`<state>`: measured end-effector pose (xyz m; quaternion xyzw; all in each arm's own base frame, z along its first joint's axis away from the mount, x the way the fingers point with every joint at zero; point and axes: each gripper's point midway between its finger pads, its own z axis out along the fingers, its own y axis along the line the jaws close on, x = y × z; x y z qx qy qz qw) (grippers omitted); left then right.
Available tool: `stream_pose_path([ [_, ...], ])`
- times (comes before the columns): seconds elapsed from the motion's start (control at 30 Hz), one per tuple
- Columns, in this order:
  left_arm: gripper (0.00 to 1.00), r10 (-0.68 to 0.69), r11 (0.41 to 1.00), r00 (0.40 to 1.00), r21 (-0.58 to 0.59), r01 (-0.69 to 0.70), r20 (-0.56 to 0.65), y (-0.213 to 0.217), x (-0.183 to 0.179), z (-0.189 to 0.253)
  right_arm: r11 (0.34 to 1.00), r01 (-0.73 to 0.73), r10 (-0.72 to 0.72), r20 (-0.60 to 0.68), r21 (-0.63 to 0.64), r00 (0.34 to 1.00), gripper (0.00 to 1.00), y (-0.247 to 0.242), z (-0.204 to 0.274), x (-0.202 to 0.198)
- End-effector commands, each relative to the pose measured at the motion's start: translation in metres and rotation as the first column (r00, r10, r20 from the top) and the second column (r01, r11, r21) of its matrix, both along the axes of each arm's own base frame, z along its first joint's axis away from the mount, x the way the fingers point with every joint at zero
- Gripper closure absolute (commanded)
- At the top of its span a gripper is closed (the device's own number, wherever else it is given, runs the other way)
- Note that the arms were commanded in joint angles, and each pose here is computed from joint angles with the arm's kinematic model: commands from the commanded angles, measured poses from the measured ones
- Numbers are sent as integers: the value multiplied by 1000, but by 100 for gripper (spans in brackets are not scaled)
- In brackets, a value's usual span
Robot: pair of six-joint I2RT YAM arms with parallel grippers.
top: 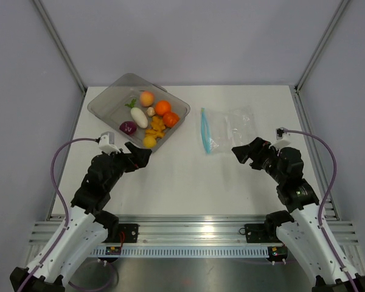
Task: Open the zip-top bag and remove the fake food
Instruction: Reset both arms
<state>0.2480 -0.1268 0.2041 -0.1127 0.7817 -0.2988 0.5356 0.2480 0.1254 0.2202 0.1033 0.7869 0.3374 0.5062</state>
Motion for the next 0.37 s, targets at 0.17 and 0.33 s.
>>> stream_pose_path([
  [0.17,1,-10,1000,993,-2,10,116,5,-9,16,1000,7,-8,46,25,999,7,-2,13,-9],
  [0.33,1,-8,1000,994,-2,8,111,5,-9,15,1000,20,-20,31,9,999,7,-4,10,-6],
])
